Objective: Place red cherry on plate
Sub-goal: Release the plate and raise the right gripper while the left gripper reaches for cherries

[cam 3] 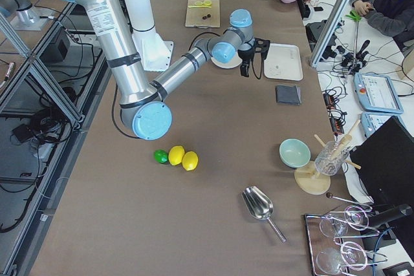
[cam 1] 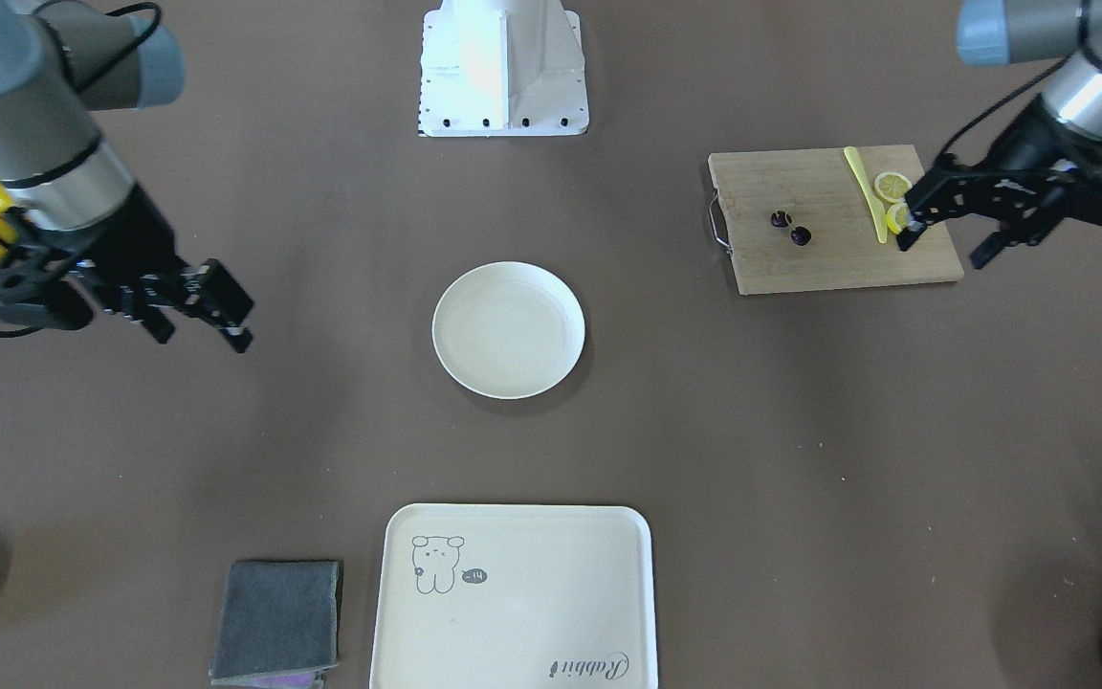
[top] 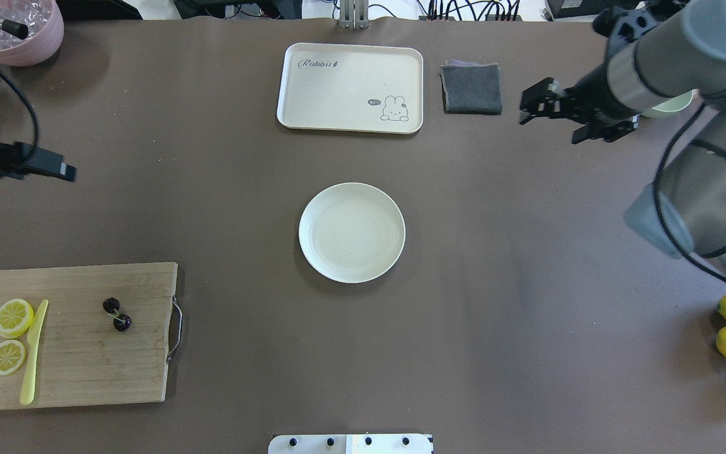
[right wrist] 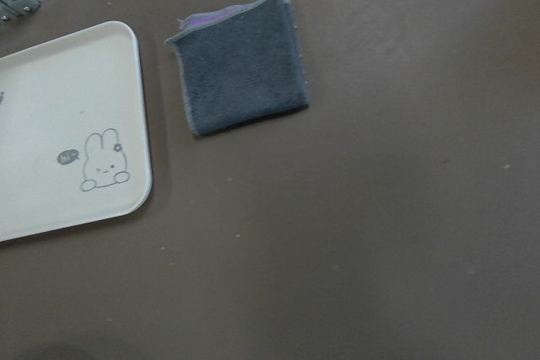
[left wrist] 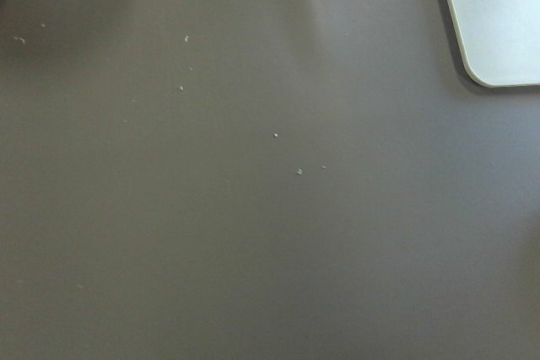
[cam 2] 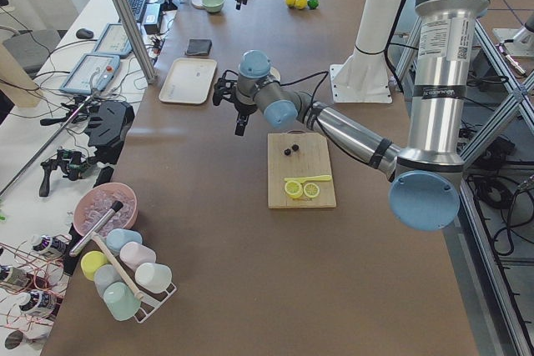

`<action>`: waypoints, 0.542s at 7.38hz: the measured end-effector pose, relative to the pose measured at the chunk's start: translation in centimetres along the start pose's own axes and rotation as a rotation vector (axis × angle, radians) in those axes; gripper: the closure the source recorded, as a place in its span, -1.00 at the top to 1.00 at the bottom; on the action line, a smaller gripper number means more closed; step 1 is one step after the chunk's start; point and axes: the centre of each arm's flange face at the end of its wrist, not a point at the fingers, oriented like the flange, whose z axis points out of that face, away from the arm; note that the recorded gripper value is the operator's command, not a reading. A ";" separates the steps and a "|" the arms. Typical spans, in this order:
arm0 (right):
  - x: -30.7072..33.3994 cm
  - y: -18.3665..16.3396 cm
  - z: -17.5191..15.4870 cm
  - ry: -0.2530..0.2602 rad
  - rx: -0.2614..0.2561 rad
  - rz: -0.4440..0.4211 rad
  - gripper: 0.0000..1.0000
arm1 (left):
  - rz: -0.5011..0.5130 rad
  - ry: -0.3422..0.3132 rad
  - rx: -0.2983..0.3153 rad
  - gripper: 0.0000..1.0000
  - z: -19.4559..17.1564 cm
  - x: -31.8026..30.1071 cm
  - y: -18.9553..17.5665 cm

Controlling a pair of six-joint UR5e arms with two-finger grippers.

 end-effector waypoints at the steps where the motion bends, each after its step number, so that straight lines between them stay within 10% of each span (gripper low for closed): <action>1: 4.7 -1.6 -1.4 0.016 -0.011 -0.047 1.00 | -0.017 -0.024 -0.019 0.97 3.6 3.7 3.7; 4: 12.1 -2.9 -2.7 0.056 -0.020 -0.132 1.00 | -0.010 -0.079 -0.059 0.77 9.5 6.6 13.0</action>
